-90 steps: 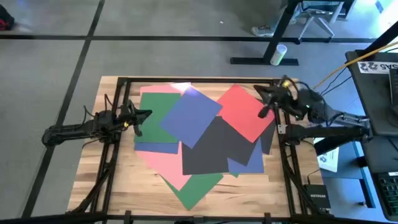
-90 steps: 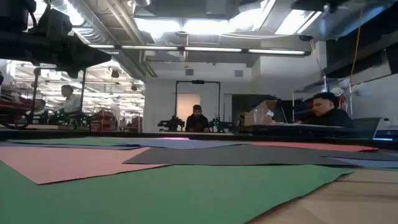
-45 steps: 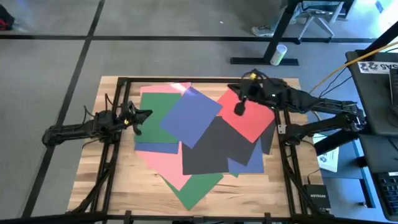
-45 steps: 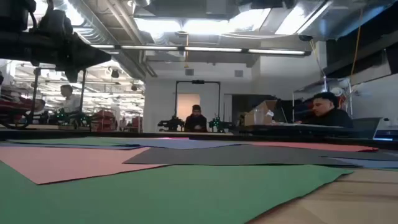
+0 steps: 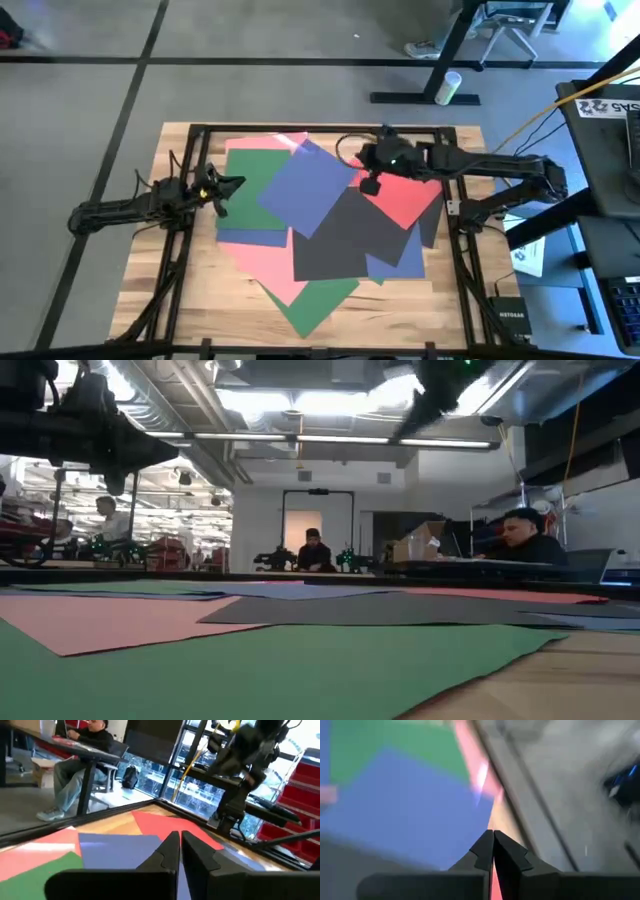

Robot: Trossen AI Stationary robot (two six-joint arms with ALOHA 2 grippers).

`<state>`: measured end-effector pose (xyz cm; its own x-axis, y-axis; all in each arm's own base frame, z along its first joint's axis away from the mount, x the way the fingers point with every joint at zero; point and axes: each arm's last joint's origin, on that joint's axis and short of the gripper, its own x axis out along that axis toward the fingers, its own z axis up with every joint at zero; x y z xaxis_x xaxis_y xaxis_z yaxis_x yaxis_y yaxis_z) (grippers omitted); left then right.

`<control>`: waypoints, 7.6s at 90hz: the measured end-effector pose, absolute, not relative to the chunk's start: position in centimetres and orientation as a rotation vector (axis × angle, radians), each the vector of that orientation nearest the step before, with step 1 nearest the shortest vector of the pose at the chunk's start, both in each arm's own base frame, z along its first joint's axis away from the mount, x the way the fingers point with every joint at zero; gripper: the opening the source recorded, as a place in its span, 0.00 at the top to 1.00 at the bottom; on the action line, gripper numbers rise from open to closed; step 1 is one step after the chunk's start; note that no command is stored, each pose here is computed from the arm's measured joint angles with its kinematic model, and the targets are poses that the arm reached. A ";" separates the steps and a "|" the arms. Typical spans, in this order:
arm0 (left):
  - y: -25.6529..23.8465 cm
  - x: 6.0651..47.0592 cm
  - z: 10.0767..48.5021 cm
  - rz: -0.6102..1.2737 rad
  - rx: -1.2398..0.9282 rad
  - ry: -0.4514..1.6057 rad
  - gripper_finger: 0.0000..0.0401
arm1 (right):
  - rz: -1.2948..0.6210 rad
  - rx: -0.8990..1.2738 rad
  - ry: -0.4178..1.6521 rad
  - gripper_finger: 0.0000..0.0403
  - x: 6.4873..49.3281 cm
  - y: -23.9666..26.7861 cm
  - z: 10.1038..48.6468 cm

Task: Organize paper
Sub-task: Move the red paper to the bottom right of the table

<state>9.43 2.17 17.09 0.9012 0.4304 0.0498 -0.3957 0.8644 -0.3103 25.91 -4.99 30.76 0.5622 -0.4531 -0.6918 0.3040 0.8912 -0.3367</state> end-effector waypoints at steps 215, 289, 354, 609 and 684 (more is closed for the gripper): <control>1.9 10.5 15.6 0.326 -0.231 0.090 1.00 | -0.383 -0.484 1.490 0.67 17.7 8.2 12.2; 1.2 11.0 16.5 0.184 -0.284 0.006 1.00 | -0.494 -0.482 1.247 1.00 20.9 7.2 13.1; 0.4 18.9 19.9 0.128 -0.144 0.336 1.00 | -0.653 -0.418 1.035 1.00 21.6 7.2 28.9; 4.3 47.3 9.0 -0.075 0.113 0.733 1.00 | -1.140 -0.352 0.674 1.00 17.5 1.4 35.4; 4.4 42.9 15.8 0.019 0.174 1.020 1.00 | -0.703 0.043 1.112 1.00 17.8 2.9 34.0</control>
<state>42.91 4.36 15.79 0.5246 0.0964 -0.8459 0.0655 0.9861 0.1530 17.84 2.85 33.98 0.2521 -0.4964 -0.8307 0.5375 0.7856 -0.3064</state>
